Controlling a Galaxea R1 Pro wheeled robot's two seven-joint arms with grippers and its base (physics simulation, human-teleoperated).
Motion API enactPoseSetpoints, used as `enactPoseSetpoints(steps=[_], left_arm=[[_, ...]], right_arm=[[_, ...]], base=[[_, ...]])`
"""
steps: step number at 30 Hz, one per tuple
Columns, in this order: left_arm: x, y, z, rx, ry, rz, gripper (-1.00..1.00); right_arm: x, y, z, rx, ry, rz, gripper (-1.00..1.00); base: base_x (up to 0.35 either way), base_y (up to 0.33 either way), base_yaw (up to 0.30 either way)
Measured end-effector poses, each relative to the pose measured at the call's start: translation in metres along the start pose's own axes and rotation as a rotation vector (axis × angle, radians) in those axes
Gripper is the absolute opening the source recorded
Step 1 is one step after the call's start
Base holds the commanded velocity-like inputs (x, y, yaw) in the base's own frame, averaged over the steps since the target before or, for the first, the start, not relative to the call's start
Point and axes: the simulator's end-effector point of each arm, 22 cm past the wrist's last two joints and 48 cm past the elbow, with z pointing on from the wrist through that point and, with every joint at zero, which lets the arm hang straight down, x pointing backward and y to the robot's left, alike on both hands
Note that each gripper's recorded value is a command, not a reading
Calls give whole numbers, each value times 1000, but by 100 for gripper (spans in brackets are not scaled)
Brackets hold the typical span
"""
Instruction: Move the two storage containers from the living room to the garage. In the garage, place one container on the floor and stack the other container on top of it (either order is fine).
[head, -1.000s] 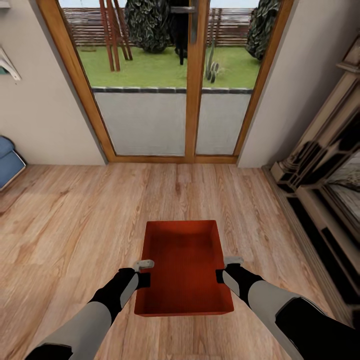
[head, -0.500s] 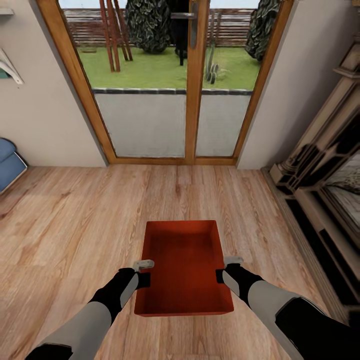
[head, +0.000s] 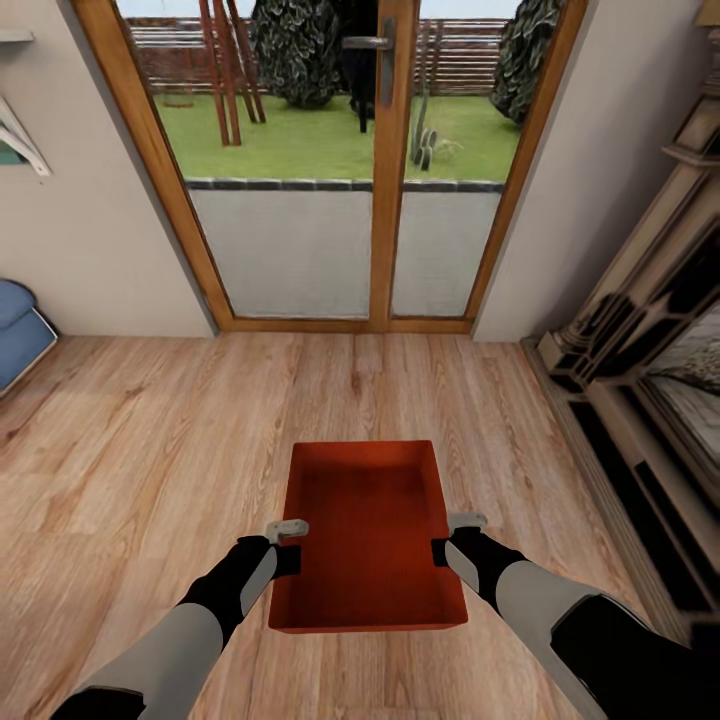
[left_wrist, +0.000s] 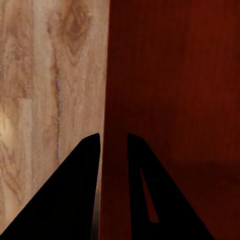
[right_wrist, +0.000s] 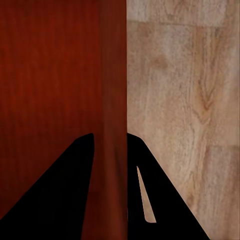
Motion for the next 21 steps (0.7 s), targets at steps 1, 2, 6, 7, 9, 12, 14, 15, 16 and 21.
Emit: enactPoseSetpoints(steps=[1,2,6,7,9,12,14,15,16,21], left_arm=[[0,0,-2,0,0,0,-100],[-1,0,-3,0,0,0,-100],[-2,-1,-10,0,0,0,-100],[-2,-1,-11,0,0,0,-100],[-3,-1,-15,0,0,0,-100],[-4,-1,-19,0,0,0,-100],[-5,-2,-23,0,0,0,-100],[-5,-2,-24,0,0,0,-100],[-5,-2,-26,0,0,0,-100],[-6,-3,-34,0,0,2,-100]], right_arm=[[0,0,-2,0,0,0,-100],[-1,0,-3,0,0,0,-100],[-2,-1,-10,0,0,0,-100],[-3,-2,-11,0,0,0,-100],[-3,-2,-14,0,0,0,-100],[-4,-3,-19,0,0,0,-100],[-5,-3,-22,-1,0,0,-100],[-5,-3,-24,-1,1,0,-100],[-6,-3,-25,-1,1,0,-100],[-7,-5,-33,0,1,0,-100]], base=[[0,0,0],[0,0,0],[0,0,0],[0,0,0],[0,0,0],[0,0,0],[0,0,0],[0,0,0],[0,0,0],[0,0,0]])
